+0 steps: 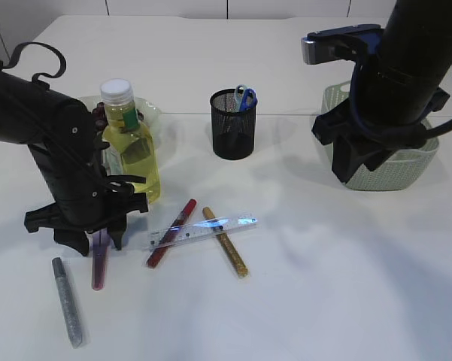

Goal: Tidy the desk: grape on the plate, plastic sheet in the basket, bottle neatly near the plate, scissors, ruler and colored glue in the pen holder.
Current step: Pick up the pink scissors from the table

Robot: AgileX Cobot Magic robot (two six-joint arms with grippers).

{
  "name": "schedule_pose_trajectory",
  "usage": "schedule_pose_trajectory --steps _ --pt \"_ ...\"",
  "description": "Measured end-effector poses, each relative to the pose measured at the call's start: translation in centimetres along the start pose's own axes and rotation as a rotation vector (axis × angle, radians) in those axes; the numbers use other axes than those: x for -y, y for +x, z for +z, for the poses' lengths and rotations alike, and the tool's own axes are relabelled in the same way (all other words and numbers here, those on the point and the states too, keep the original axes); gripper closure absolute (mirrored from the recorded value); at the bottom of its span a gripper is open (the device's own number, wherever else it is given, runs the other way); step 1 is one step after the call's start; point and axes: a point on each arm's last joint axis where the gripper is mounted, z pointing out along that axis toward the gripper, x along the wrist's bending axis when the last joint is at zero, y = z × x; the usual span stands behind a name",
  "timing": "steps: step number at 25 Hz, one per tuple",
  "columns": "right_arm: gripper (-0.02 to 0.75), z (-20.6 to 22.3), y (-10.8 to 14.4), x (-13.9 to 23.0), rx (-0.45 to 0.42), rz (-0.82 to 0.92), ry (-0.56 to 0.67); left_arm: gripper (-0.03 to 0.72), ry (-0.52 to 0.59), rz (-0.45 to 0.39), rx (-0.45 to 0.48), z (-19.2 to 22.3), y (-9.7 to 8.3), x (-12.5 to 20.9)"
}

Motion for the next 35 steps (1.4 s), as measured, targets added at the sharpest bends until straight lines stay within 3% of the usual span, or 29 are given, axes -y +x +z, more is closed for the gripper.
schedule_pose_trajectory --steps 19,28,35 --pt "0.38 0.0 0.0 0.0 0.0 -0.002 0.0 0.319 0.0 0.007 -0.006 0.54 -0.01 -0.03" --pt "0.382 0.0 0.0 0.0 0.0 -0.002 0.0 0.489 -0.002 0.01 -0.007 0.54 0.0 -0.04" --pt "0.382 0.0 0.0 0.0 0.0 -0.002 0.0 0.53 -0.002 0.013 -0.011 0.5 0.01 -0.08"
